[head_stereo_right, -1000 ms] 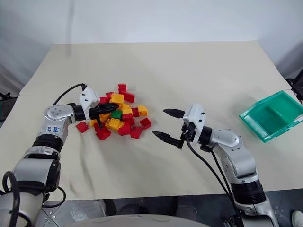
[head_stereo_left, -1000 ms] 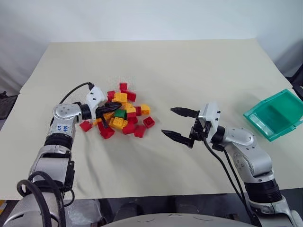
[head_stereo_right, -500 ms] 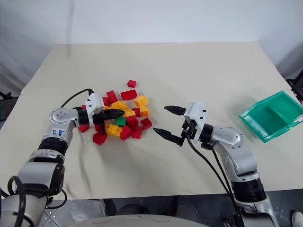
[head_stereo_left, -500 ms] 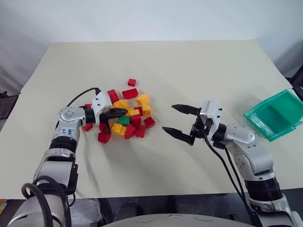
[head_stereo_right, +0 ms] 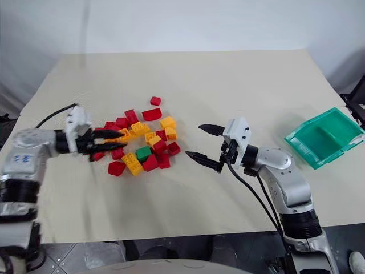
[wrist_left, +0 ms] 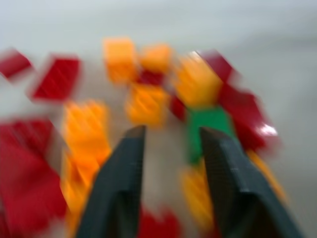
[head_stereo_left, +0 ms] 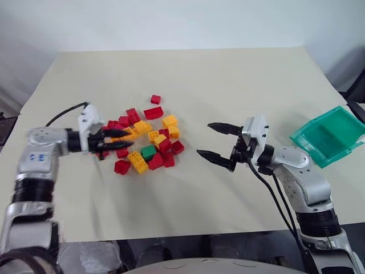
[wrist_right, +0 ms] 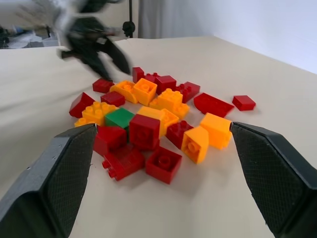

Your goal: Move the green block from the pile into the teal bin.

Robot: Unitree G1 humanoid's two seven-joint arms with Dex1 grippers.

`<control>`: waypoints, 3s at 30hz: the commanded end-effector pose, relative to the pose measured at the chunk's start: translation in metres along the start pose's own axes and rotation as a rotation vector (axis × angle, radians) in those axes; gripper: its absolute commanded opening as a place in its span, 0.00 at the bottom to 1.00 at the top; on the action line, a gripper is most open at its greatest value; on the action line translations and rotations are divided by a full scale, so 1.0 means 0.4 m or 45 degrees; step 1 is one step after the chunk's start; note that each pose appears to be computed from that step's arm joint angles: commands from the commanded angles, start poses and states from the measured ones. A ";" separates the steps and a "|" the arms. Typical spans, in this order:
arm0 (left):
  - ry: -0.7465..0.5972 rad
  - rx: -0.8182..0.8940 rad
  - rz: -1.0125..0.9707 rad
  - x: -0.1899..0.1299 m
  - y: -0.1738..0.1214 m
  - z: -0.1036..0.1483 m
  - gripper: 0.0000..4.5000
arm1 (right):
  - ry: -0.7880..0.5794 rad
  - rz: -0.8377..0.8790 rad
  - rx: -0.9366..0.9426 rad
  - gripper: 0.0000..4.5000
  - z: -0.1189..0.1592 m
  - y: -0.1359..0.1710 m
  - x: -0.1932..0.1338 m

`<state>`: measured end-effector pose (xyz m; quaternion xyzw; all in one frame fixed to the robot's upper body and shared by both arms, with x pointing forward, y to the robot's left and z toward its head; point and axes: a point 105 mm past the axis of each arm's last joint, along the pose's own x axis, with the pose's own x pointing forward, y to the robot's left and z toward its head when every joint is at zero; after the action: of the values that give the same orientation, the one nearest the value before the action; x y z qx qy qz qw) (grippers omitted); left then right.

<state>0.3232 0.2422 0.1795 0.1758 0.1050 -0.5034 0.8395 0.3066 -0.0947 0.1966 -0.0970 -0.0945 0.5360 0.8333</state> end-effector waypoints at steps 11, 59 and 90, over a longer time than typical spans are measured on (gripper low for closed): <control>0.055 0.083 0.017 -0.133 -0.044 0.045 0.99 | -0.026 0.056 -0.023 1.00 0.029 -0.009 -0.013; 0.497 0.077 -0.037 0.258 -0.009 0.004 0.57 | -0.050 -0.133 -0.024 1.00 0.018 -0.001 -0.016; 0.047 0.062 -0.227 0.247 -0.046 0.242 0.32 | -0.005 -0.205 -0.058 1.00 0.025 -0.038 -0.064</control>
<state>0.3584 0.1247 0.2097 0.1902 0.1568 -0.5577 0.7926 0.3096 -0.1167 0.1972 -0.1003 -0.0954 0.4730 0.8701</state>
